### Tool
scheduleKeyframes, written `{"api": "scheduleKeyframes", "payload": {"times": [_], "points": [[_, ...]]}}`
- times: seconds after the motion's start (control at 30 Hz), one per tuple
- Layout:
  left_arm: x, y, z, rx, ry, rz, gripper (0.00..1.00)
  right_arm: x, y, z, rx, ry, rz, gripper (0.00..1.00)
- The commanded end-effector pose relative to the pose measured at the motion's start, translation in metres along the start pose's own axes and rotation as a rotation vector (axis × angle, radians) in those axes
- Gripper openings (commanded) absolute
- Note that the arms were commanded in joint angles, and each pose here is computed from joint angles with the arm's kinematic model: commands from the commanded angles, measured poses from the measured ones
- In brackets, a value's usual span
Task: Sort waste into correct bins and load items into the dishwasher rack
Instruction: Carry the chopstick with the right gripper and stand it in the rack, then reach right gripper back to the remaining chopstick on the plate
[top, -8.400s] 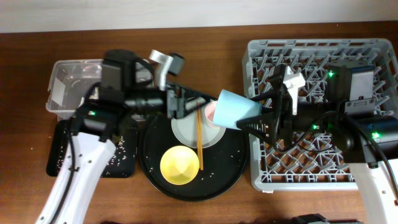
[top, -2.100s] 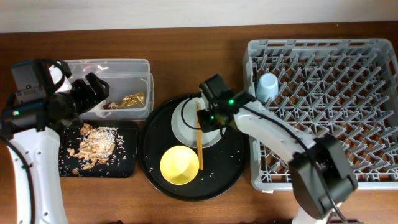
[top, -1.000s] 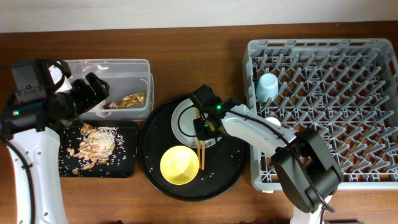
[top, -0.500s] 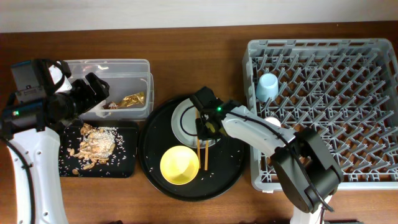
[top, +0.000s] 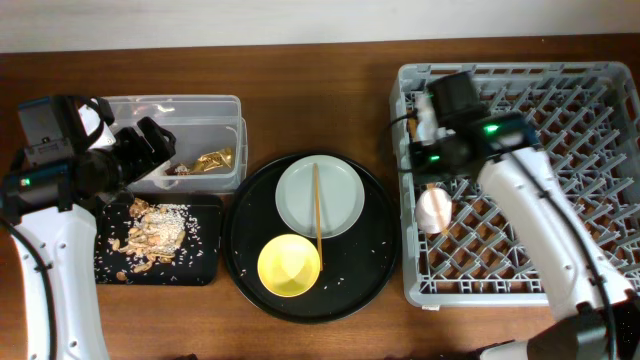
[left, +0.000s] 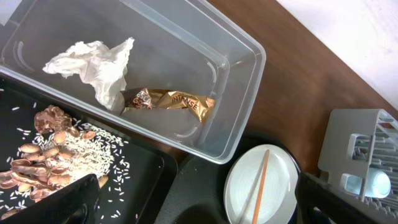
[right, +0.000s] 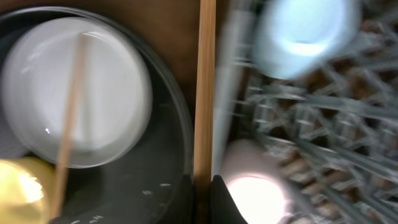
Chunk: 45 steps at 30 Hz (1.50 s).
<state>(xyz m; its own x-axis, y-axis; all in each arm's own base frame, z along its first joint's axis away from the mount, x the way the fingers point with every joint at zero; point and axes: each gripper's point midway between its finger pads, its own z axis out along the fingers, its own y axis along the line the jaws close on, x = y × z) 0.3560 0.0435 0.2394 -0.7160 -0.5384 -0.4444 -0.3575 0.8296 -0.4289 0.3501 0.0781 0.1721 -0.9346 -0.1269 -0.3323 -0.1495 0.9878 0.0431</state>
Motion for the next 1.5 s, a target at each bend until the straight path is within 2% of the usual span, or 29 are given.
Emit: {"api": "scheduleKeyframes", "payload": {"times": [0.0, 0.1, 0.2, 0.27, 0.3, 0.4, 0.47, 0.53, 0.57, 0.6, 0.63, 0.67, 0.7, 0.77, 0.8, 0.83, 0.87, 0.9, 0.93, 0.97, 1.03, 1.07, 1.1, 1.13, 1.17, 1.27, 1.33, 1.37, 1.47], "points": [[-0.001, 0.003, 0.000, -0.009, -0.005, 0.008, 1.00, -0.001, -0.079, 0.009, 0.075, 0.019, 0.029, 0.04], [-0.001, 0.003, 0.000, -0.009, -0.005, 0.008, 0.99, 0.003, -0.118, 0.039, 0.098, 0.073, 0.126, 0.04], [-0.001, 0.003, 0.000, -0.009, -0.005, 0.008, 0.99, 0.004, -0.128, 0.070, 0.095, 0.116, 0.143, 0.05], [-0.001, 0.003, 0.000, -0.009, -0.005, 0.008, 0.99, 0.003, -0.129, 0.075, 0.095, 0.116, 0.143, 0.49], [-0.001, 0.003, 0.000, -0.009, -0.005, 0.008, 0.99, 0.003, -0.129, 0.075, 0.095, 0.116, 0.143, 0.50], [-0.002, 0.003, 0.000, -0.009, -0.006, 0.008, 0.99, -0.014, -0.123, 0.054, 0.077, 0.092, 0.138, 0.40], [-0.001, 0.003, 0.000, -0.009, -0.005, 0.008, 0.99, -0.040, -0.072, 0.004, -0.143, 0.060, 0.245, 0.38], [-0.001, 0.003, 0.000, -0.009, -0.005, 0.008, 1.00, -0.049, 0.001, -0.025, -0.437, 0.063, 0.195, 0.38], [-0.001, 0.003, 0.000, -0.009, -0.005, 0.008, 0.99, -0.048, 0.027, -0.029, -0.521, 0.076, 0.164, 0.38], [-0.001, 0.003, 0.000, -0.009, -0.005, 0.008, 0.99, -0.045, 0.066, -0.037, -0.638, 0.102, 0.119, 0.65], [-0.001, 0.003, 0.000, -0.009, -0.005, 0.008, 0.99, -0.041, 0.098, -0.042, -0.701, 0.114, 0.053, 0.84], [-0.002, 0.003, 0.000, -0.009, -0.006, 0.008, 0.99, -0.037, 0.119, -0.043, -0.715, 0.121, -0.002, 0.98], [-0.002, 0.003, 0.000, -0.009, -0.006, 0.008, 1.00, -0.031, 0.138, -0.039, -0.674, 0.139, -0.033, 0.98], [-0.001, 0.003, 0.000, -0.009, -0.005, 0.008, 0.99, -0.023, 0.147, -0.016, -0.410, 0.150, 0.022, 0.98], [-0.001, 0.003, 0.000, -0.009, -0.005, 0.008, 0.99, -0.021, 0.148, -0.013, -0.359, 0.148, 0.036, 0.99], [-0.002, 0.003, 0.000, -0.009, -0.006, 0.008, 0.99, -0.018, 0.151, -0.008, -0.260, 0.133, 0.081, 0.82], [-0.001, 0.003, 0.000, -0.009, -0.005, 0.008, 0.99, -0.018, 0.158, -0.004, -0.167, 0.085, 0.096, 0.59], [-0.002, 0.003, 0.000, -0.009, -0.006, 0.008, 0.99, -0.018, 0.165, -0.002, -0.123, 0.046, 0.099, 0.46], [-0.001, 0.003, 0.000, -0.009, -0.005, 0.008, 0.99, -0.015, 0.172, -0.001, -0.120, 0.042, 0.105, 0.41], [-0.001, 0.003, 0.000, -0.009, -0.005, 0.008, 0.99, -0.009, 0.181, 0.003, -0.127, 0.048, 0.091, 0.46], [-0.002, 0.003, 0.000, -0.009, -0.006, 0.008, 0.99, -0.002, 0.186, 0.011, -0.130, 0.065, 0.079, 0.72], [-0.001, 0.003, 0.000, -0.009, -0.005, 0.008, 0.99, 0.002, 0.187, 0.019, -0.132, 0.071, 0.077, 0.93], [-0.002, 0.003, 0.000, -0.009, -0.006, 0.008, 0.99, 0.006, 0.186, 0.028, -0.128, 0.079, 0.076, 0.98], [-0.002, 0.003, 0.000, -0.009, -0.006, 0.008, 0.99, 0.015, 0.188, 0.040, -0.140, 0.098, 0.075, 0.92], [-0.001, 0.003, 0.000, -0.009, -0.005, 0.008, 0.99, 0.023, 0.190, 0.056, -0.156, 0.111, 0.079, 0.76], [-0.001, 0.003, 0.000, -0.009, -0.005, 0.008, 0.99, 0.037, 0.187, 0.096, -0.166, 0.094, 0.129, 0.57], [-0.001, 0.003, 0.000, -0.009, -0.005, 0.008, 0.99, 0.044, 0.186, 0.117, -0.180, 0.068, 0.181, 0.54], [-0.001, 0.003, 0.000, -0.009, -0.005, 0.008, 0.99, 0.045, 0.186, 0.124, -0.191, 0.050, 0.181, 0.49], [-0.001, 0.003, 0.000, -0.009, -0.005, 0.008, 0.99, 0.046, 0.192, 0.134, -0.216, 0.009, 0.170, 0.46]]}}
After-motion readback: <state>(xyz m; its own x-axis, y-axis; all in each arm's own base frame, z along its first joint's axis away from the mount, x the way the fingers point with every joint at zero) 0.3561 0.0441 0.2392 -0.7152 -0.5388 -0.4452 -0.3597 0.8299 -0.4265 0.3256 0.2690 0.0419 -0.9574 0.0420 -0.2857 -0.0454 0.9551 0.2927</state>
